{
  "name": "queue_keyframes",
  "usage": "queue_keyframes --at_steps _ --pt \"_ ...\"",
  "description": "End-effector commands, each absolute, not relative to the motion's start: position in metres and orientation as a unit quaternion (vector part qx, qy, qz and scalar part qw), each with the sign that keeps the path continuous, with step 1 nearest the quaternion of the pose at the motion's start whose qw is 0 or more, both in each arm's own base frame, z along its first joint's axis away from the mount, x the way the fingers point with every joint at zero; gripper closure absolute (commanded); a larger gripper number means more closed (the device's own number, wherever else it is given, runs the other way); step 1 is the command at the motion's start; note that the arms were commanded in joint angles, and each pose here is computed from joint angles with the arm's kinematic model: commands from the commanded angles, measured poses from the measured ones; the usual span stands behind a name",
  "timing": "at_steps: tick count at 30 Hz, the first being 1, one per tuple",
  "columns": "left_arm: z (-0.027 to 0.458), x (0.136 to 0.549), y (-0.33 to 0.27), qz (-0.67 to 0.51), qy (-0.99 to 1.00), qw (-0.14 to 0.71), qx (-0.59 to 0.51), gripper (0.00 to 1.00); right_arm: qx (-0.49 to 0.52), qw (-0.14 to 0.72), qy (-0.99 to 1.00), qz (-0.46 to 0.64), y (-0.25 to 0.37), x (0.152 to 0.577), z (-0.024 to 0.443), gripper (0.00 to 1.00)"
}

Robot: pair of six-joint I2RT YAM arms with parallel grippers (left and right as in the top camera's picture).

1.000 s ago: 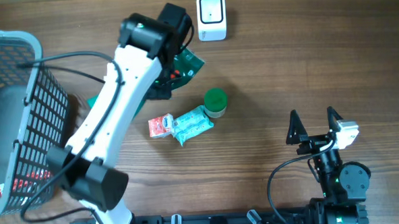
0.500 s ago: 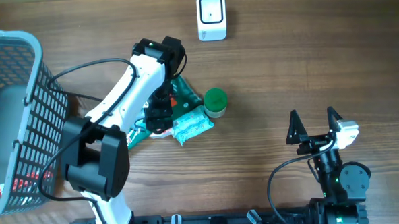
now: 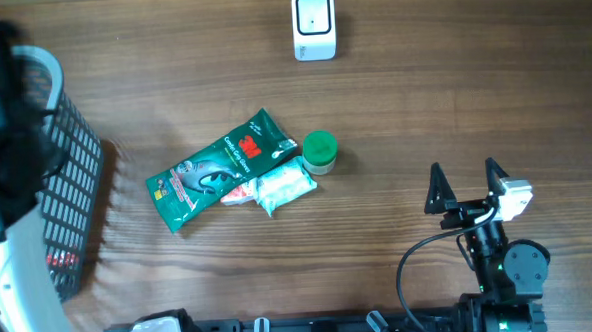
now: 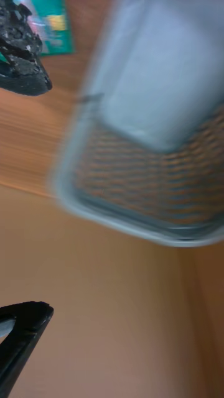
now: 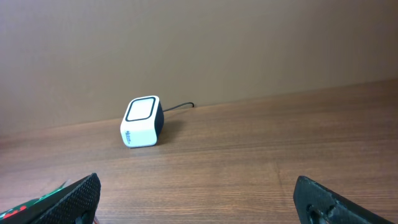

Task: Scan the item barcode
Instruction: 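Grasp the red-white tube in the basket with the left gripper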

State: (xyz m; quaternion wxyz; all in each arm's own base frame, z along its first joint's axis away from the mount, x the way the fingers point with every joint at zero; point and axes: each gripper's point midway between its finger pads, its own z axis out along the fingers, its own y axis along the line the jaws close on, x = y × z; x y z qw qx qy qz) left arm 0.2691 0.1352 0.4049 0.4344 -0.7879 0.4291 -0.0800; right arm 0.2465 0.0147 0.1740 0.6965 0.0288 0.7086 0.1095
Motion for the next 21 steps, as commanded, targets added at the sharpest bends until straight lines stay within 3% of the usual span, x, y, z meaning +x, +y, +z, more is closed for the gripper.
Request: queue_keyframes --at_steps 1,7,13,21 --pt "0.396 0.234 0.197 0.022 0.419 0.424 -0.803 0.00 0.025 0.701 0.705 0.104 0.014 0.246 0.176 0.00" --pt "0.334 0.174 0.264 0.090 0.377 0.282 -0.878 0.00 0.025 0.701 0.705 0.104 0.014 0.246 0.176 0.00" --pt "0.286 0.169 0.300 0.132 0.495 0.183 -0.839 0.04 0.025 0.701 0.705 0.104 0.014 0.246 0.176 0.00" --pt "0.243 0.158 0.311 0.188 0.515 0.110 -0.829 0.00 0.025 0.701 0.705 0.104 0.014 0.246 0.176 0.00"
